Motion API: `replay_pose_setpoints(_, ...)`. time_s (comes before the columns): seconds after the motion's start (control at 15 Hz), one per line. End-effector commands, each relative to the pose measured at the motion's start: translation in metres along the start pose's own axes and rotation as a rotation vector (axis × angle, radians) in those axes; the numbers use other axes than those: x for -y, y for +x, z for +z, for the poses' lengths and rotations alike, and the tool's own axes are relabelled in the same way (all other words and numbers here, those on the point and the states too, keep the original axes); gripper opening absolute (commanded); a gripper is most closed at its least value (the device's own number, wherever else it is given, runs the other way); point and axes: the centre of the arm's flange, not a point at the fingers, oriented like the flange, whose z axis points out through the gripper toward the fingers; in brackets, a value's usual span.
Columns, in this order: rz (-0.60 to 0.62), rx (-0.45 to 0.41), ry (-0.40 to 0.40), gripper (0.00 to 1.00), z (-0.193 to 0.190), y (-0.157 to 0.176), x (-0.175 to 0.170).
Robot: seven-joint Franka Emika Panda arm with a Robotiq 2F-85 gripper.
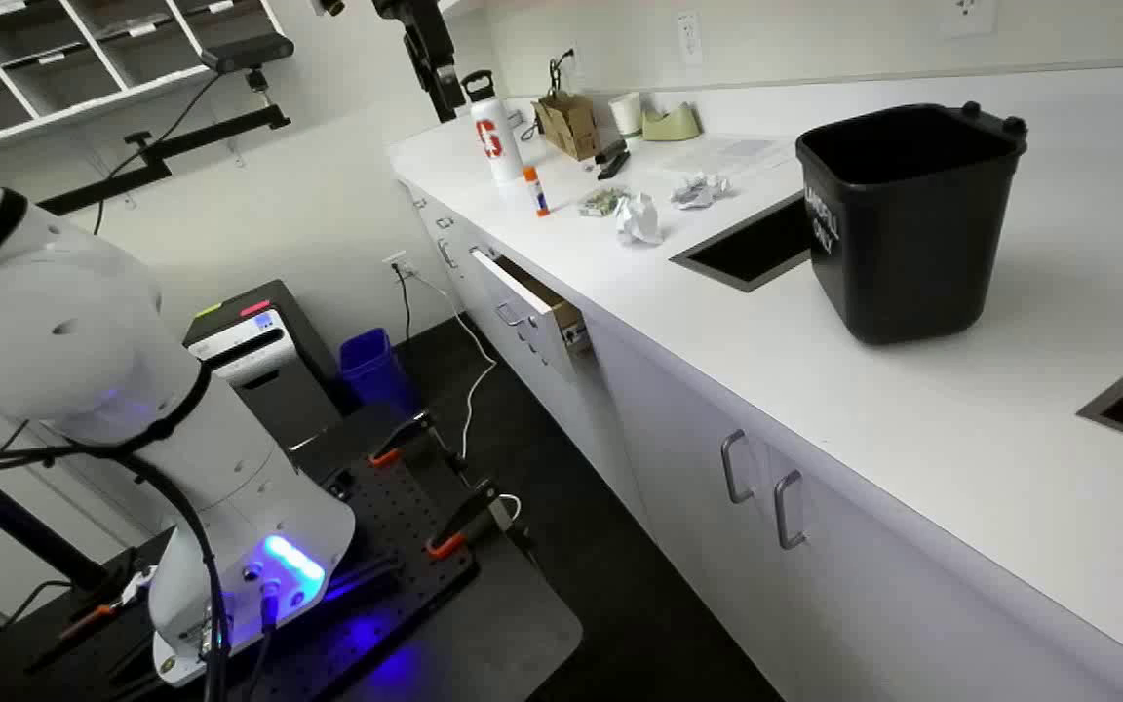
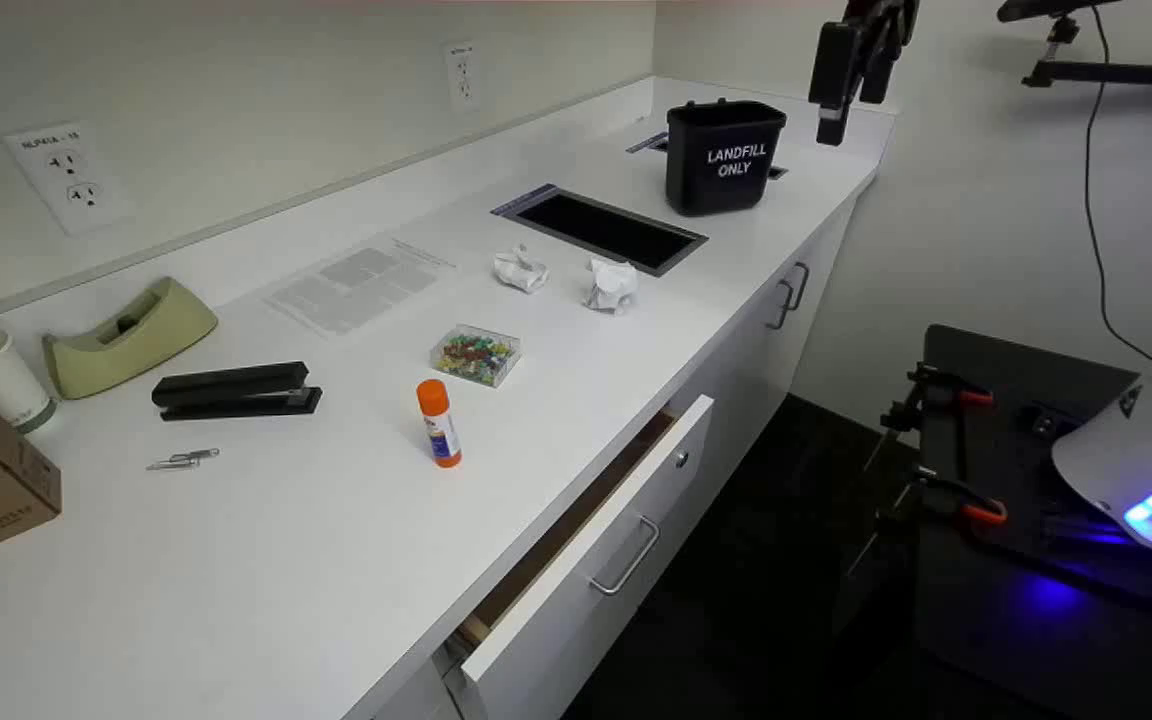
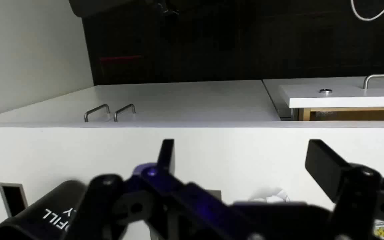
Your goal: Put the bottom white paper in the black bin
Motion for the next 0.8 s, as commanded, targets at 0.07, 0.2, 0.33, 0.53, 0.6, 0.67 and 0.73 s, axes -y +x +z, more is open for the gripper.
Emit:
replay_pose_setpoints(0.07, 0.0, 0.0, 0.0, 1.0, 0.0, 0.0, 0.0)
replay_pose_setpoints(0.2, 0.0, 0.0, 0.0, 1.0, 0.0, 0.0, 0.0)
replay_pose_setpoints(0.33, -0.015, -0.02, 0.018, 1.0, 0.0, 0.007, 0.006)
replay_pose_setpoints(0.53, -0.016, -0.099, 0.049, 1.0, 0.006, 0.038, 0.027)
replay_pose_setpoints(0.6, -0.019, -0.129, 0.065, 1.0, 0.011, 0.052, 0.033)
replay_pose_setpoints(0.67, -0.025, -0.159, 0.079, 1.0, 0.018, 0.064, 0.037)
replay_pose_setpoints(0.73, -0.033, -0.186, 0.081, 1.0, 0.027, 0.078, 0.042)
